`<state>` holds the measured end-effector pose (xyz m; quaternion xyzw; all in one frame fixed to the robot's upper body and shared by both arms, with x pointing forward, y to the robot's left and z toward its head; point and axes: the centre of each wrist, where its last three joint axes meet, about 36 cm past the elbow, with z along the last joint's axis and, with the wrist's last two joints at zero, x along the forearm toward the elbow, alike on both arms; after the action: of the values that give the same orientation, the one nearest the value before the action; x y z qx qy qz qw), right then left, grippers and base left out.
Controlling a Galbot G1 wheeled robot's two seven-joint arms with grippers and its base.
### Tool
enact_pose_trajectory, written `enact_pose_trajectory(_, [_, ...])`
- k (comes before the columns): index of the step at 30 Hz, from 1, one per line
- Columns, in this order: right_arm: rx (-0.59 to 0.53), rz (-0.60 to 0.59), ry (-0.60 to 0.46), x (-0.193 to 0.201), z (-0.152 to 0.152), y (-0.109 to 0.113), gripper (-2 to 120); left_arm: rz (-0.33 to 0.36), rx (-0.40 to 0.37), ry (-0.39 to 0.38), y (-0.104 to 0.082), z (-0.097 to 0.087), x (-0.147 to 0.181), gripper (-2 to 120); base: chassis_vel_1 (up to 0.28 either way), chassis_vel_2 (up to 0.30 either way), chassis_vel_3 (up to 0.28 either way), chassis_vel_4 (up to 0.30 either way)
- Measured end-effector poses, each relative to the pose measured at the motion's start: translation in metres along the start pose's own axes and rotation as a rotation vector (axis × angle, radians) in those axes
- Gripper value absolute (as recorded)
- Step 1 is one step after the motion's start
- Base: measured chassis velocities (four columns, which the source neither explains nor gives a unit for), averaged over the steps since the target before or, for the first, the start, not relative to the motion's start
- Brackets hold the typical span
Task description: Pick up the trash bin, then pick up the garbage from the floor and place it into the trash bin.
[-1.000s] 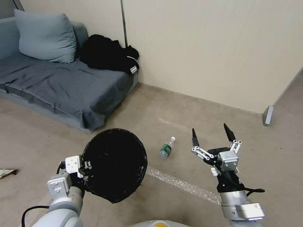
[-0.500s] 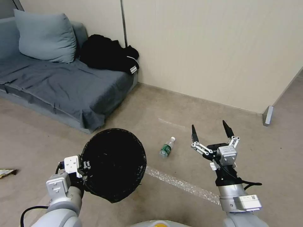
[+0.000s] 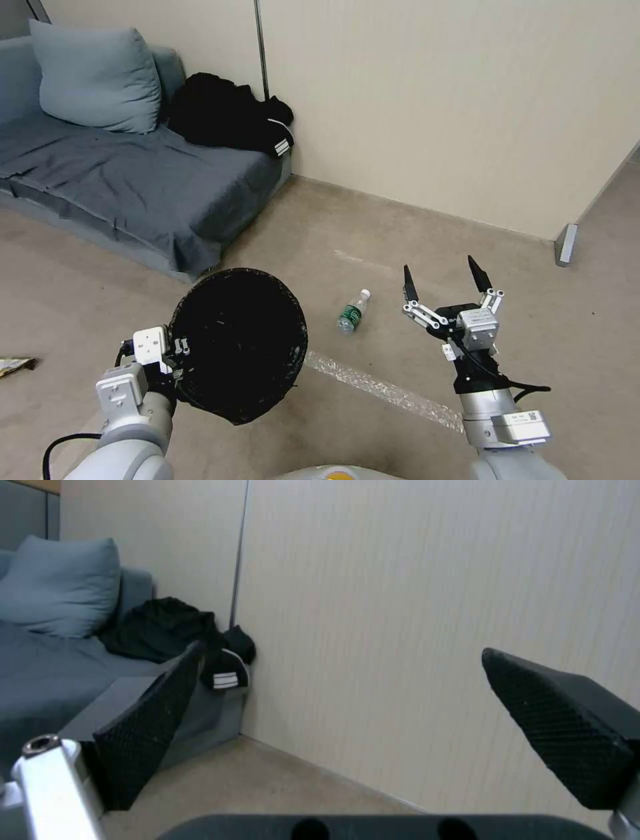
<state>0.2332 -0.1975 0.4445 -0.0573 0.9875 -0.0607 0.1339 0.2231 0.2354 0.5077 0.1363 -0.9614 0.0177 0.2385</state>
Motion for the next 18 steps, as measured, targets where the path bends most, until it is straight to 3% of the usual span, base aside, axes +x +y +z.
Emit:
enact_pose_trajectory(15, [0.011,-0.006,0.003,-0.0001,-0.0004,0.0009,100,-0.003,-0.002,-0.011,-0.0004,0.0002,0.0001,1,0.000,0.000,0.000,0.000])
enact_pose_trajectory(18, [-0.029,0.015,0.009,-0.0074,-0.0021,0.0021,100,-0.004,-0.005,-0.011,0.0001,0.0005,0.0003,1,0.000,0.000,0.000,0.000])
